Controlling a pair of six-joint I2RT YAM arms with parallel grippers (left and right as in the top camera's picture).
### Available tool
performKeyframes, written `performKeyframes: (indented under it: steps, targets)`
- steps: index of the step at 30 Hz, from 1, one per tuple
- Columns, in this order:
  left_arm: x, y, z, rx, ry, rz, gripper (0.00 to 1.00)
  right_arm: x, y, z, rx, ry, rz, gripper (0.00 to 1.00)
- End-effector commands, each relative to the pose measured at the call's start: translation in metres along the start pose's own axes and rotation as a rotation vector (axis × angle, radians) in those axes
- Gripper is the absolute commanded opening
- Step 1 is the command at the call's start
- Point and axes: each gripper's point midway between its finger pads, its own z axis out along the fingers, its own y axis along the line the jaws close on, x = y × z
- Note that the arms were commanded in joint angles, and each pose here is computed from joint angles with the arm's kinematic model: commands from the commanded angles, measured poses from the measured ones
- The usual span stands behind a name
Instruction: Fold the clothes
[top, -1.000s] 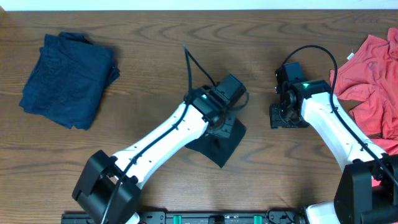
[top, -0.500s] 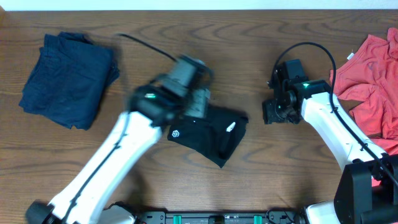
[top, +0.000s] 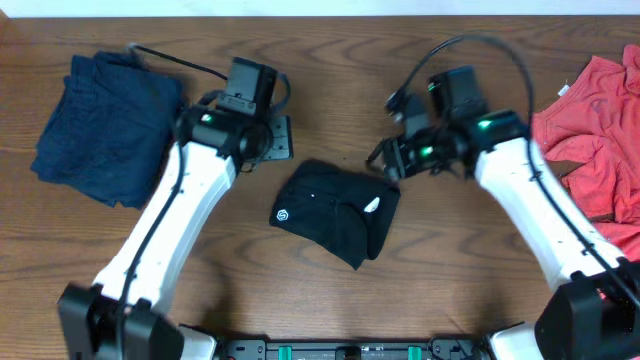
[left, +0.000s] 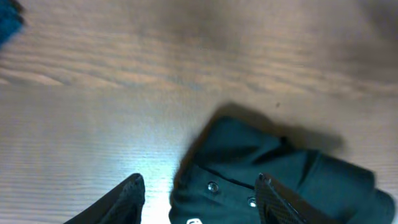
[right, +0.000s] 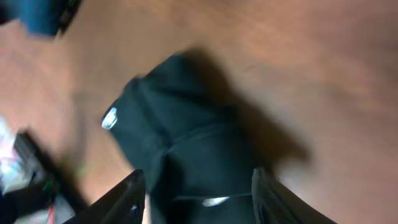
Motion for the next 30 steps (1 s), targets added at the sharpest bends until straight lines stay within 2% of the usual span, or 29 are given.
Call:
performKeyframes:
  steps: [1, 10, 11, 14, 15, 19, 23, 26, 30]
  targets:
    - [0.023, 0.006, 0.032, -0.028, 0.119, -0.004, 0.58, 0.042, 0.018, 0.031, -0.075, 0.127, -0.009, 0.54]
    - [0.059, 0.007, 0.09, -0.034, 0.326, -0.006, 0.59, 0.16, 0.017, 0.081, -0.076, 0.381, 0.087, 0.53]
    - [0.062, 0.008, 0.095, -0.039, 0.342, -0.007, 0.59, 0.172, 0.015, 0.085, -0.073, 0.4, 0.101, 0.47]
    - [0.07, 0.011, 0.105, -0.05, 0.383, -0.01, 0.59, 0.196, 0.01, 0.091, -0.064, 0.434, 0.134, 0.09]
    - [0.073, 0.012, 0.107, -0.054, 0.394, -0.01, 0.59, 0.204, 0.008, 0.091, -0.06, 0.449, 0.146, 0.01]
    - [0.078, 0.014, 0.114, -0.066, 0.421, -0.012, 0.59, 0.226, -0.003, 0.087, -0.014, 0.506, 0.162, 0.01]
    - [0.084, 0.016, 0.119, -0.074, 0.442, -0.013, 0.59, 0.227, -0.02, 0.087, 0.111, 0.497, 0.244, 0.02]
    - [0.091, 0.019, 0.12, -0.082, 0.46, -0.014, 0.59, 0.228, -0.036, 0.084, 0.224, 0.484, 0.321, 0.09]
    - [0.108, 0.026, 0.122, -0.1, 0.503, -0.02, 0.58, 0.22, -0.048, 0.082, 0.26, 0.447, 0.355, 0.15]
